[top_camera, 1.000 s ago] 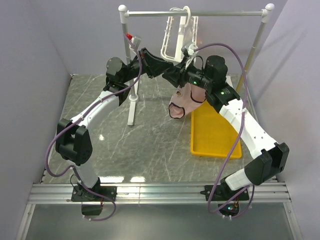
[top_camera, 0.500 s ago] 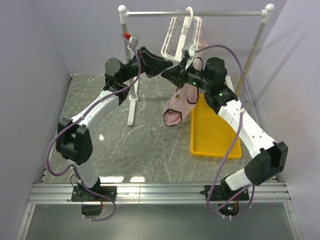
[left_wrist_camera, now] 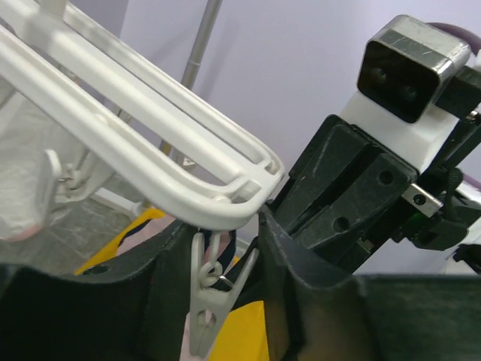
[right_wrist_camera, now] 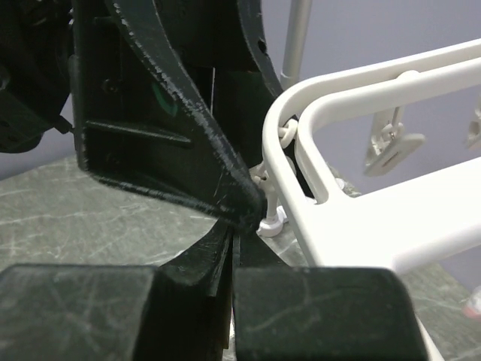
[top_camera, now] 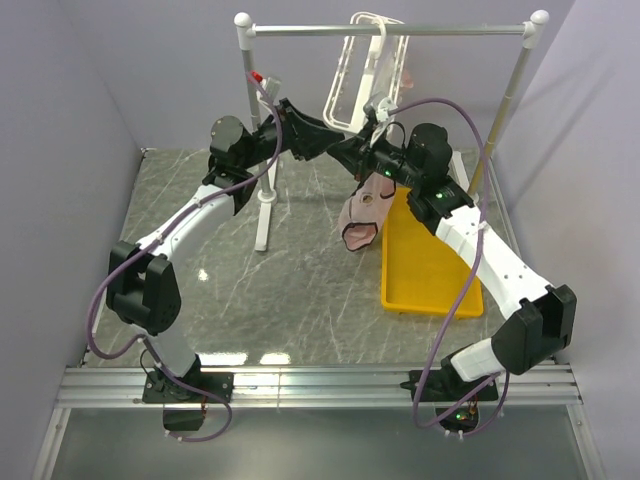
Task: Clip the underwear to the hanger
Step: Open the clamp at the hanger.
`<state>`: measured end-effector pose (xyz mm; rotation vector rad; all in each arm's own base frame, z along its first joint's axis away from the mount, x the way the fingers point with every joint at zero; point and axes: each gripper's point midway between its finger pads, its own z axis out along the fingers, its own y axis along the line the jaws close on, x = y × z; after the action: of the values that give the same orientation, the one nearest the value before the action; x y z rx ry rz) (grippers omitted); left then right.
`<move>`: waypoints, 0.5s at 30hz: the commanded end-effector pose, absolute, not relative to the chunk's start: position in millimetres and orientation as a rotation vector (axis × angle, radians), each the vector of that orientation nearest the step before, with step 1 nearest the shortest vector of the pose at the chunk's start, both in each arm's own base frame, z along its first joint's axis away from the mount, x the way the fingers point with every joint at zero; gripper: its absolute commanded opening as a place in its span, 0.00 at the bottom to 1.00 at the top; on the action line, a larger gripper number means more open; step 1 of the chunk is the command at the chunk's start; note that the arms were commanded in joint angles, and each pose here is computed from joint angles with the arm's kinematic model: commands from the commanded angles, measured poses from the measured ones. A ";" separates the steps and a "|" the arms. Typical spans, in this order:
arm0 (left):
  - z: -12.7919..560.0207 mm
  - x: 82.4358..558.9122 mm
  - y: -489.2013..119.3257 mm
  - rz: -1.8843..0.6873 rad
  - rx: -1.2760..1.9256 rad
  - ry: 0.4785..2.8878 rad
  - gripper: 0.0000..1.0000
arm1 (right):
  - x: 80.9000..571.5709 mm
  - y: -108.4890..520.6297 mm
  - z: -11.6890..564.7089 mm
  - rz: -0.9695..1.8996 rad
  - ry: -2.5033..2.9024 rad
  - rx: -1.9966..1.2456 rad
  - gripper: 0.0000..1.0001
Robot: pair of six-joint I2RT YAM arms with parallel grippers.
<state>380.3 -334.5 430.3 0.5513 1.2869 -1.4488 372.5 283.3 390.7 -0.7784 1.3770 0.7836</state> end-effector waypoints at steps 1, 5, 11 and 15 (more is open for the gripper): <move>455.4 369.2 -322.2 -1.383 0.568 1.221 0.41 | 363.9 275.8 426.7 0.729 1.267 -0.773 0.00; 455.1 370.8 -321.6 -1.381 0.584 1.209 0.27 | 367.5 274.2 422.7 0.707 1.291 -0.771 0.08; 457.3 375.1 -325.1 -1.404 0.567 1.208 0.08 | 361.9 276.3 419.3 0.741 1.302 -0.785 0.41; 459.3 378.0 -325.0 -1.397 0.550 1.203 0.02 | 357.3 279.0 421.8 0.771 1.294 -0.795 0.48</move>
<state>379.3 -330.1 433.7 0.5662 1.2737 -1.4163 373.1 279.7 386.9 -0.7907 1.3898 0.7492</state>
